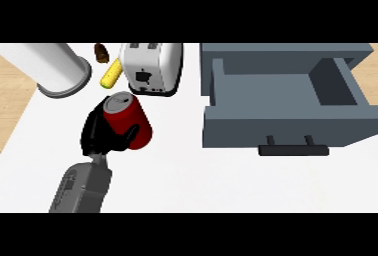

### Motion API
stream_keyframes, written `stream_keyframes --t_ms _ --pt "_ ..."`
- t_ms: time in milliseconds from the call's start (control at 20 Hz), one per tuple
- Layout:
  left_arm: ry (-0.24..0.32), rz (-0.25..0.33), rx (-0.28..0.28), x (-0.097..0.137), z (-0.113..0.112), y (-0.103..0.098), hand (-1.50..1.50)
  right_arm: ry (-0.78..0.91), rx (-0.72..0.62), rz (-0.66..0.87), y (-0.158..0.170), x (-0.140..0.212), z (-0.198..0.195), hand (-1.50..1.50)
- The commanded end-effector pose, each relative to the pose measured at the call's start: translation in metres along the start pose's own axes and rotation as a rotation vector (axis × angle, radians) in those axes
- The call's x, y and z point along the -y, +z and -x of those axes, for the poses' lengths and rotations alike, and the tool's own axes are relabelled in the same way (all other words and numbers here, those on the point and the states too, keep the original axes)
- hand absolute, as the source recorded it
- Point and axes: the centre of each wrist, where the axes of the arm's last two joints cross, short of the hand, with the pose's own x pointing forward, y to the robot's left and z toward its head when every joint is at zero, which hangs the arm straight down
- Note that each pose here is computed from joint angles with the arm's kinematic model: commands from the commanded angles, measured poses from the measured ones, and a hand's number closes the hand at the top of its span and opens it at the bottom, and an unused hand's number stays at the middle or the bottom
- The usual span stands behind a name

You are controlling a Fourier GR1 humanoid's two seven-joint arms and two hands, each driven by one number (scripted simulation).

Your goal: Pick up the can, place it into the drawer and close the drawer

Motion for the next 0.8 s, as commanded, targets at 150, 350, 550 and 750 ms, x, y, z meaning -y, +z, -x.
stream_keyframes --t_ms 150,350,550,750 --pt "-0.049 0.029 0.048 0.038 -0.059 -0.024 1.50 -0.004 0.006 0.003 0.005 0.001 -0.014 -1.50" --pt "-0.077 0.033 0.070 0.069 -0.072 -0.025 1.50 -0.003 0.002 0.012 -0.012 0.002 0.008 -1.50" --pt "-0.080 0.053 0.068 0.100 -0.072 -0.024 1.50 -0.011 0.006 0.012 -0.013 0.002 0.003 -1.50" --pt "-0.104 0.066 0.086 0.116 -0.096 -0.032 1.50 -0.013 0.003 0.005 0.001 -0.001 -0.008 -1.50"
